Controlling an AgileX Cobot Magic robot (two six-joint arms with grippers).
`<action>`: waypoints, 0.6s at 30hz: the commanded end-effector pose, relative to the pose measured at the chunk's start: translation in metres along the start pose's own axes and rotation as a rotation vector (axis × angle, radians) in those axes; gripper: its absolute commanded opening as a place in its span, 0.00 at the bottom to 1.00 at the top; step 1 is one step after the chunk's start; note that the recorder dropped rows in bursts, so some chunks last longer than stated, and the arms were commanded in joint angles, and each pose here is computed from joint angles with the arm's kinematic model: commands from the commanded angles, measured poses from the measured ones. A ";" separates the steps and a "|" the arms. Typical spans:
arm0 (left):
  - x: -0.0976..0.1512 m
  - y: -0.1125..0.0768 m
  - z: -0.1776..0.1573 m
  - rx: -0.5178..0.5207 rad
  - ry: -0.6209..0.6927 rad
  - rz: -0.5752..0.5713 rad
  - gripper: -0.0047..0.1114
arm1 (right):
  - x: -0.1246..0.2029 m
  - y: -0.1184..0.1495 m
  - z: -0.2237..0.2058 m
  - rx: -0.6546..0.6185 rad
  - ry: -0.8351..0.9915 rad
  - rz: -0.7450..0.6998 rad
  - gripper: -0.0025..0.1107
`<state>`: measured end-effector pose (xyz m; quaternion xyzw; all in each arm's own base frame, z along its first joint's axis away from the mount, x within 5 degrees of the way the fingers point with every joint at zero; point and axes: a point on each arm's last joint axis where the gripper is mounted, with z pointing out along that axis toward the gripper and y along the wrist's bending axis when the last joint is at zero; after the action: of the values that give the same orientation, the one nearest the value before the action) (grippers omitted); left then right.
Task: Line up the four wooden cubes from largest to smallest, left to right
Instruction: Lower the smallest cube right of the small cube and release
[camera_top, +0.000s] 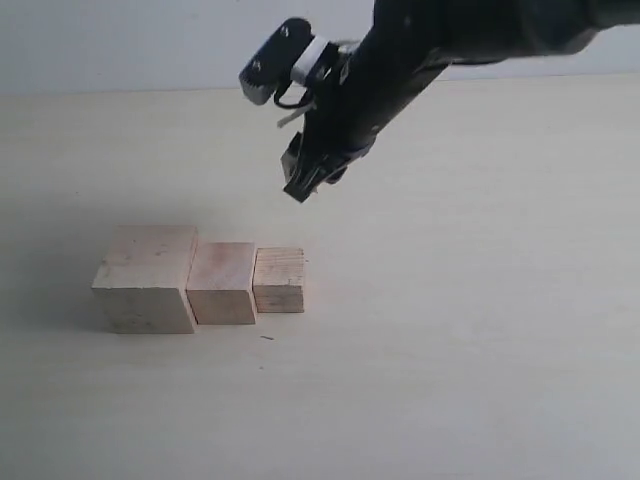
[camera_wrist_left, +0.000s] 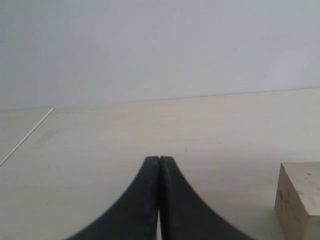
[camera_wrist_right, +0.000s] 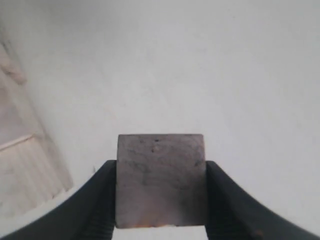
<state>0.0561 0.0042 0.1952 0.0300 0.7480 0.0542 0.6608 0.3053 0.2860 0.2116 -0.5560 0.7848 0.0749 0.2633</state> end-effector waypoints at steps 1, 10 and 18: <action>0.000 0.000 0.000 -0.001 -0.007 -0.006 0.04 | 0.014 0.007 -0.040 -0.022 0.101 -0.065 0.02; 0.000 0.000 0.000 -0.001 -0.007 -0.006 0.04 | 0.075 0.034 0.007 -0.121 0.234 -0.181 0.02; 0.000 0.000 0.000 -0.001 -0.007 -0.006 0.04 | 0.082 0.049 0.049 -0.264 0.173 -0.211 0.02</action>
<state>0.0561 0.0042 0.1952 0.0300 0.7480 0.0542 0.6608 0.2570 0.2518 0.1288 -0.6547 0.7418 0.0822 0.1200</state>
